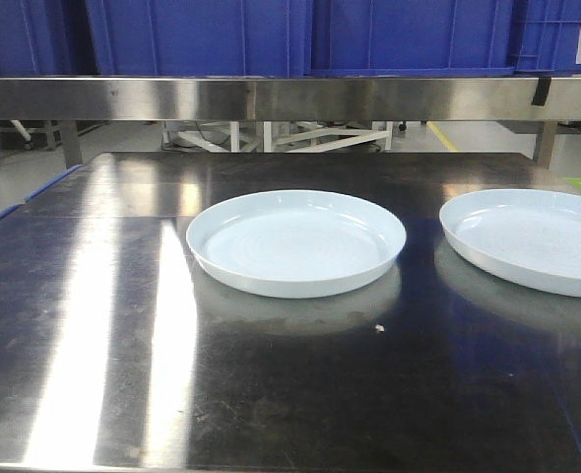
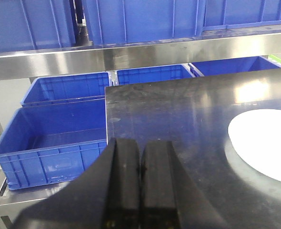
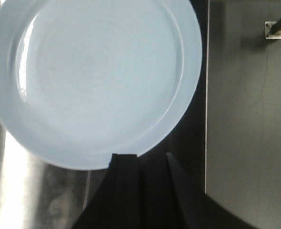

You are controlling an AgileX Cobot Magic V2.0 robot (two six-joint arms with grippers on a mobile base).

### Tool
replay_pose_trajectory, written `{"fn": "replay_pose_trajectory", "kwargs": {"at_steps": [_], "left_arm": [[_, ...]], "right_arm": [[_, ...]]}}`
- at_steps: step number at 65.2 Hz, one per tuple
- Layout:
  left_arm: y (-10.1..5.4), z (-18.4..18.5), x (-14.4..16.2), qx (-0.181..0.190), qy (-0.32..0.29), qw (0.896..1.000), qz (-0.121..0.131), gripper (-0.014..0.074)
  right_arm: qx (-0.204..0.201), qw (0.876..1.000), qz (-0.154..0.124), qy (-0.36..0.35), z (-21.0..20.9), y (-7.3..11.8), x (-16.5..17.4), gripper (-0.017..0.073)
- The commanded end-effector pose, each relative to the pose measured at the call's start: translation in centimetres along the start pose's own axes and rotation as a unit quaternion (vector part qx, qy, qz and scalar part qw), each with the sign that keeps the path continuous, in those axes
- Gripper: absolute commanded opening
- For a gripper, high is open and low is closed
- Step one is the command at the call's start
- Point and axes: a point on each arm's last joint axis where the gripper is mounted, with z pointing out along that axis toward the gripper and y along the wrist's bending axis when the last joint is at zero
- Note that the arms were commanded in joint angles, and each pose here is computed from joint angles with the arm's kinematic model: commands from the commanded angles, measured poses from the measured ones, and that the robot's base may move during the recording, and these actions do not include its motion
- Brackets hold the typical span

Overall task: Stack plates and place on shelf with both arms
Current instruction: 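Move the right gripper over the rim of the other white plate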

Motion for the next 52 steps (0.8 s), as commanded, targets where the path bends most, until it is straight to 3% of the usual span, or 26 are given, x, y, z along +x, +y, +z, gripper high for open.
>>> {"fn": "replay_pose_trajectory", "kwargs": {"at_steps": [1, 9, 20, 52], "left_arm": [[0.1, -0.1, -1.8, -0.002, -0.058, 0.998, -0.006, 0.0082], [0.1, -0.1, -1.8, -0.002, -0.058, 0.998, -0.006, 0.0082], [0.1, -0.1, -1.8, -0.002, -0.058, 0.998, -0.006, 0.0082], [0.1, -0.1, -1.8, -0.002, -0.058, 0.998, -0.006, 0.0082]], "right_arm": [[0.005, 1.000, 0.013, -0.007, 0.1, -0.8, -3.1, 0.0086], [0.015, 0.999, 0.027, 0.026, 1.7, -2.1, -5.9, 0.0222], [0.036, 0.998, 0.009, 0.059, 4.2, -2.9, -8.9, 0.0386], [0.038, 0.994, 0.011, 0.101, 9.1, -3.5, -9.9, 0.0397]]}}
